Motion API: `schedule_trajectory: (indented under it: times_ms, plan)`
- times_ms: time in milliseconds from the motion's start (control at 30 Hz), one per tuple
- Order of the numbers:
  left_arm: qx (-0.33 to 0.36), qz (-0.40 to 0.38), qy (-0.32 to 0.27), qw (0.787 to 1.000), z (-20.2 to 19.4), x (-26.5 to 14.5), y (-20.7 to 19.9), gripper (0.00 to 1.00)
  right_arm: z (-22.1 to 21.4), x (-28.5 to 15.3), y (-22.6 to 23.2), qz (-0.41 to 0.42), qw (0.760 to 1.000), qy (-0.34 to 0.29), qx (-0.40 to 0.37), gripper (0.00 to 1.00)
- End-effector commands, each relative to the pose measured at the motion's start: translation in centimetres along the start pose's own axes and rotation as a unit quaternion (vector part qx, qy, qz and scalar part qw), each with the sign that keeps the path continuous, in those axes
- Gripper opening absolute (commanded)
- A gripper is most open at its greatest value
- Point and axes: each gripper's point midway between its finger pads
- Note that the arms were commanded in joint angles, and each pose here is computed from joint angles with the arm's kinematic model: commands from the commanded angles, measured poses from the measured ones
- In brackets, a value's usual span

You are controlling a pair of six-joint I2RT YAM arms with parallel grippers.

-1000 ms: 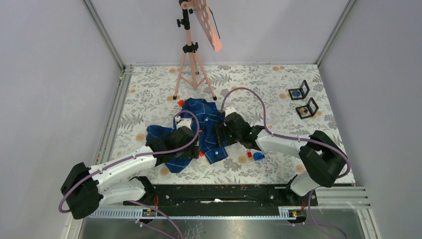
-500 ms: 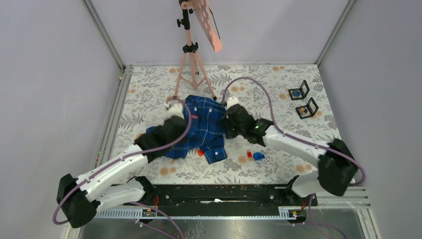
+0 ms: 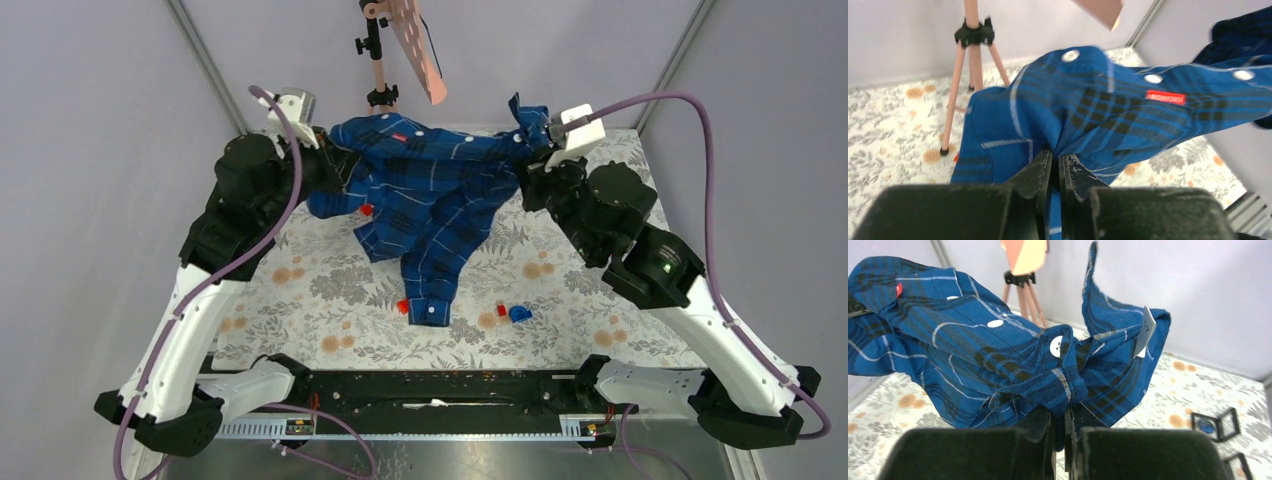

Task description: Pin the brooch onto the clothing

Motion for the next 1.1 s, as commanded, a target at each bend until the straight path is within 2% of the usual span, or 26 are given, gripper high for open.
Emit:
schedule_trajectory:
  times_ms: [0, 67, 133, 233, 367, 533, 667, 800, 967, 1067]
  plan:
    - [0.044, 0.078, 0.035, 0.995, -1.6, 0.2, 4.2, 0.14, -0.9, -3.3, -5.9, -0.112, 0.992, 0.023, -0.047, 0.0]
    - [0.041, 0.045, 0.05, 0.997, -3.2, 0.5, 3.6, 0.24, -1.4, -4.0, -6.4, -0.118, 0.992, 0.02, -0.041, 0.0]
    - [0.029, 0.007, 0.065, 0.997, -5.0, 0.8, 2.7, 0.42, -2.2, -4.5, -6.9, -0.131, 0.99, 0.023, -0.037, 0.0]
    - [-0.017, -0.016, 0.104, 0.994, -8.7, 1.4, 2.6, 0.56, -4.7, -5.1, -7.6, -0.16, 0.986, 0.043, -0.02, 0.0]
    - [-0.085, -0.001, 0.156, 0.984, -14.9, 1.7, 4.4, 0.65, -8.1, -5.8, -7.5, -0.174, 0.983, 0.055, 0.021, 0.0]
    - [-0.121, -0.008, 0.203, 0.972, -22.9, 1.7, 6.6, 0.7, -9.3, -6.3, -7.6, -0.179, 0.981, 0.067, 0.032, 0.0]
    - [-0.197, -0.057, 0.215, 0.955, -26.8, 1.7, 5.7, 0.71, -8.9, -6.5, -7.8, -0.184, 0.98, 0.059, 0.039, 0.0]
    - [-0.263, -0.106, 0.21, 0.936, -27.7, 2.1, 3.3, 0.69, -8.5, -6.6, -8.1, -0.19, 0.979, 0.051, 0.044, 0.0]
    - [-0.282, -0.117, 0.239, 0.922, -29.4, 3.4, 1.0, 0.64, -8.7, -6.5, -8.0, -0.19, 0.979, 0.051, 0.049, 0.0]
    - [-0.3, -0.127, 0.254, 0.911, -30.4, 4.6, -0.4, 0.52, -8.7, -6.5, -7.7, -0.183, 0.98, 0.049, 0.054, 0.0]
Point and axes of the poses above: each gripper's point midway between its finger pads, its own x axis out along the fingers, its own y axis along the line the jaws close on, z = x × y, and after that the axes turned 9 degrees about -x, right-handed
